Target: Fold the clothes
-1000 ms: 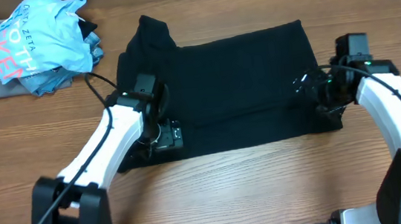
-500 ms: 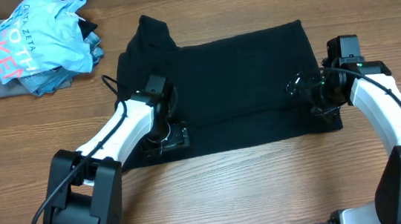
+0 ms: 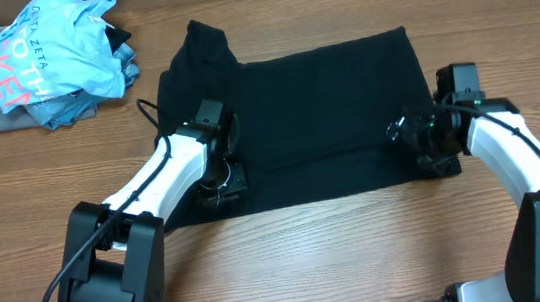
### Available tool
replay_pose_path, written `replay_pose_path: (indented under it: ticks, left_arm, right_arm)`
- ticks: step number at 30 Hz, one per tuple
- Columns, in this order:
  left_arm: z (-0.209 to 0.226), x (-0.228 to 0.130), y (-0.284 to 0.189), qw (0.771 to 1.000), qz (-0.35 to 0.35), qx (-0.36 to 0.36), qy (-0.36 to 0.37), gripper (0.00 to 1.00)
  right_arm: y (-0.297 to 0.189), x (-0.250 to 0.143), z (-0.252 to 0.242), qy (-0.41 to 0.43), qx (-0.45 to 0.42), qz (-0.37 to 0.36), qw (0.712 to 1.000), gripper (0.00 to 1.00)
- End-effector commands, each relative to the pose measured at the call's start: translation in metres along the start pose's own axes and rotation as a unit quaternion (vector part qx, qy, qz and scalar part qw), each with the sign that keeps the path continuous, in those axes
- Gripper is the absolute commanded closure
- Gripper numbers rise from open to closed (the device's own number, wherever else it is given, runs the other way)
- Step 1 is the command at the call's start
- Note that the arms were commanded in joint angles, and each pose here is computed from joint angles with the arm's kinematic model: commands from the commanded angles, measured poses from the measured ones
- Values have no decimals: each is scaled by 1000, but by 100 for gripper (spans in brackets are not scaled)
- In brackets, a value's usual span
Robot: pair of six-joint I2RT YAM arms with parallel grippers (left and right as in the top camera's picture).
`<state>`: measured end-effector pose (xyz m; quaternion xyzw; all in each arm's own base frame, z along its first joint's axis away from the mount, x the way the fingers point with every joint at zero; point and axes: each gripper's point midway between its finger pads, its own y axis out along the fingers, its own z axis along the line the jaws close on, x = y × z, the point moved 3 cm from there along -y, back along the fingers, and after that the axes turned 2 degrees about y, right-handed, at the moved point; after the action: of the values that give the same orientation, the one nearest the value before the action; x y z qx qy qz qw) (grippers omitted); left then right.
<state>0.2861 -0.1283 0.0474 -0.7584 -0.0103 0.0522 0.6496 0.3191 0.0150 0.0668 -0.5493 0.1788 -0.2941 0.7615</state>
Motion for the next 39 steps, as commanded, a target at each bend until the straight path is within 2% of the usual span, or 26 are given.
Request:
replay_pose_path:
  ticks: [1,8,15,21,22,23,26,27,30,35,39]
  left_arm:
    - [-3,5,-1,1000,-5,-4,1,91]
    - [-7,28,-13,998,-55,2,7,84]
    - [-10,55,-17,992,-123,8,13,83]
    - [-3,76,-24,982,-182,42,9,80]
    - [-1,79,-26,980,-191,49,7,76]
    - [0,82,-27,978,-199,55,6,64]
    - [5,93,-33,969,-232,80,11,9]
    - [6,97,-36,966,-241,88,21,0]
    - [3,104,-48,962,-251,97,47,0]
    - [-8,108,-90,964,-242,94,48,0]
    - [-18,77,-101,986,-155,50,25,0]
  right_arm:
    - [11,-8,-11,34,-12,7,999,10]
    - [20,-17,-20,90,-19,14,996,13]
    - [20,-18,-22,93,-21,15,995,13]
    - [22,-20,-24,94,-23,18,995,12]
    - [22,-20,-24,94,-23,18,995,13]
    - [22,-20,-24,94,-23,18,995,12]
    - [22,-20,-24,94,-23,18,995,12]
    - [22,-20,-24,94,-24,18,995,12]
    - [22,-21,-24,94,-25,20,995,9]
    - [22,-21,-25,94,-25,19,995,9]
    - [22,-21,-24,94,-25,19,995,8]
